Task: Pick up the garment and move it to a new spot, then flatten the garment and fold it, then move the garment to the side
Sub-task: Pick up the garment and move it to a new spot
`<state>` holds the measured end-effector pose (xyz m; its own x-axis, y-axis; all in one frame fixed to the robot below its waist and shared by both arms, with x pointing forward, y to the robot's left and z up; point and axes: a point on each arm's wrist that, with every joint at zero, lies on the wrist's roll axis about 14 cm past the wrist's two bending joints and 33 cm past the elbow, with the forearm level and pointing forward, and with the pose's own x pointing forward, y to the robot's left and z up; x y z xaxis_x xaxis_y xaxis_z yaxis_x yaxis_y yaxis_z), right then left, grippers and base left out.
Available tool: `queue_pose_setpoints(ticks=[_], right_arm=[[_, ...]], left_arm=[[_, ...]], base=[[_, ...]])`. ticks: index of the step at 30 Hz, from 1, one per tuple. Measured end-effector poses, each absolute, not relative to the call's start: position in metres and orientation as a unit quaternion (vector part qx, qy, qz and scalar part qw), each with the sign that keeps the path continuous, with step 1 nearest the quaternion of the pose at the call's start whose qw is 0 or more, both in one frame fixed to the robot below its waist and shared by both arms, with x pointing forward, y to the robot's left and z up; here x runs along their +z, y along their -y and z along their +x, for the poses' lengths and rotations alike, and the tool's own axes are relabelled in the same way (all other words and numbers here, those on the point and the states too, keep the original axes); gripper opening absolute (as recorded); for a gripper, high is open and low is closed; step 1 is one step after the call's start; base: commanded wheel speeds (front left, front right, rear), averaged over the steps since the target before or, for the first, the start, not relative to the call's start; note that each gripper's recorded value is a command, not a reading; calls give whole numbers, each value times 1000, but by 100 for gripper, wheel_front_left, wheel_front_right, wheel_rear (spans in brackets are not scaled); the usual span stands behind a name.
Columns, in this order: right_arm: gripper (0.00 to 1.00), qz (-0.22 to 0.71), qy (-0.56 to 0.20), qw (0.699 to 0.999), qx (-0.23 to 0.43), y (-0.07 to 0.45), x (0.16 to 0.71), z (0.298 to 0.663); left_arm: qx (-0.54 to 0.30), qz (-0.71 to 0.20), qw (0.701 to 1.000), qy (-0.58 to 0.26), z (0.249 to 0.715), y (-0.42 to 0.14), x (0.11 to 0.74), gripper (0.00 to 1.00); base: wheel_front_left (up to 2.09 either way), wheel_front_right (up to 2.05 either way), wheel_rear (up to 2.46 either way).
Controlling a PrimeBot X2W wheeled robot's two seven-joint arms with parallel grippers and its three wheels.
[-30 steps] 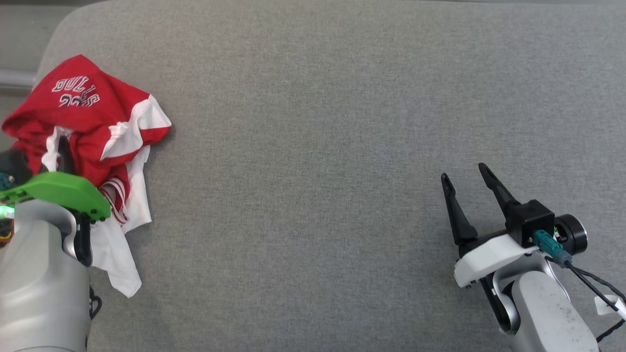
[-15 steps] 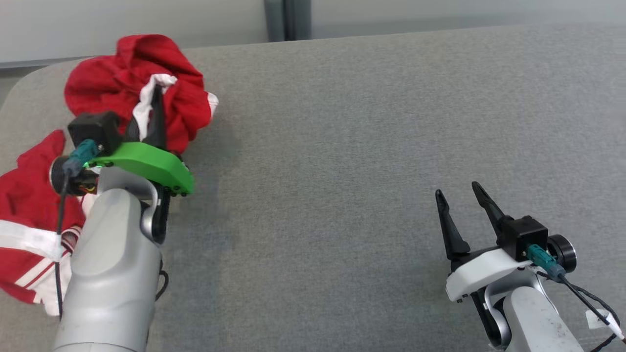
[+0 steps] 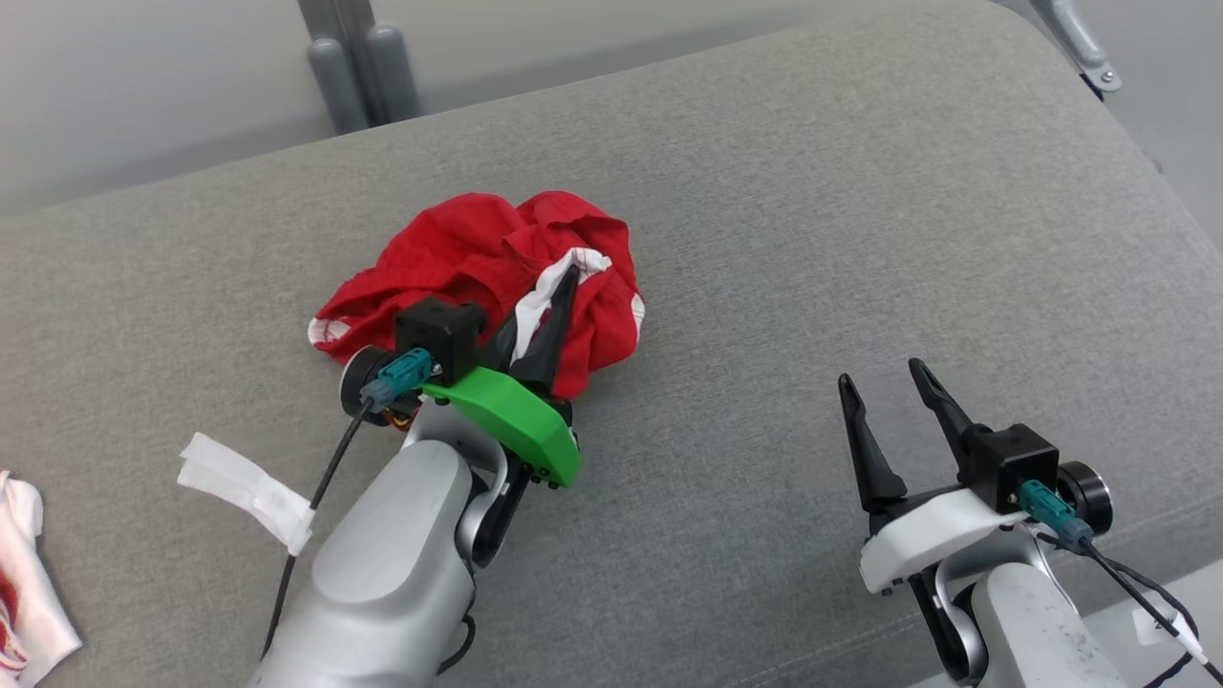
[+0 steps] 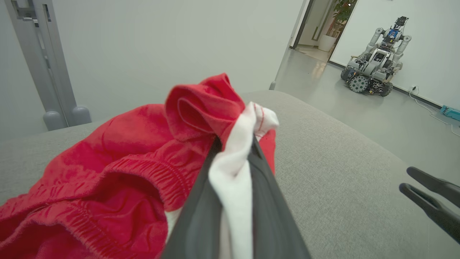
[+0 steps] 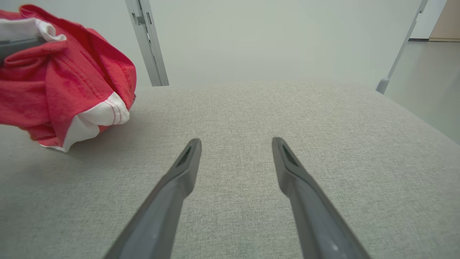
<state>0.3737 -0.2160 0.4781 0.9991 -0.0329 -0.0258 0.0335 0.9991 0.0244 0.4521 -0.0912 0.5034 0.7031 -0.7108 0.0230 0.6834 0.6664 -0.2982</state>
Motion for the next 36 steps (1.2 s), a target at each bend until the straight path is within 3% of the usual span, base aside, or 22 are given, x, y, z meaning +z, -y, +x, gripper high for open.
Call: queue_pose_setpoints(ticks=[1,2,3,9,20,27,36], right_arm=[[100,12,-12,1000,-22,219,479,371],[100,11,-12,999,-28,223,479,369],[100,11,-11,999,-34,227,480,367],[100,14,-1,999,-41,231,486,365],[100,29,16,999,5,198,494,368],[100,34,22,998,37,177,498,371],[100,36,22,998,51,167,498,369]], left_arm=[[-388,-146,909,-46,449,98,506,5],[-393,-147,906,-46,446,104,507,47],[-396,-147,905,-44,443,108,507,100],[-353,-130,926,-39,446,91,501,100],[-150,-92,984,-29,435,-52,477,100],[-70,-85,993,-33,398,-113,467,100],[-48,-81,995,-41,376,-134,459,100]], base=[[0,0,0],[0,0,0],[0,0,0],[0,0,0],[0,0,0],[0,0,0],[0,0,0]])
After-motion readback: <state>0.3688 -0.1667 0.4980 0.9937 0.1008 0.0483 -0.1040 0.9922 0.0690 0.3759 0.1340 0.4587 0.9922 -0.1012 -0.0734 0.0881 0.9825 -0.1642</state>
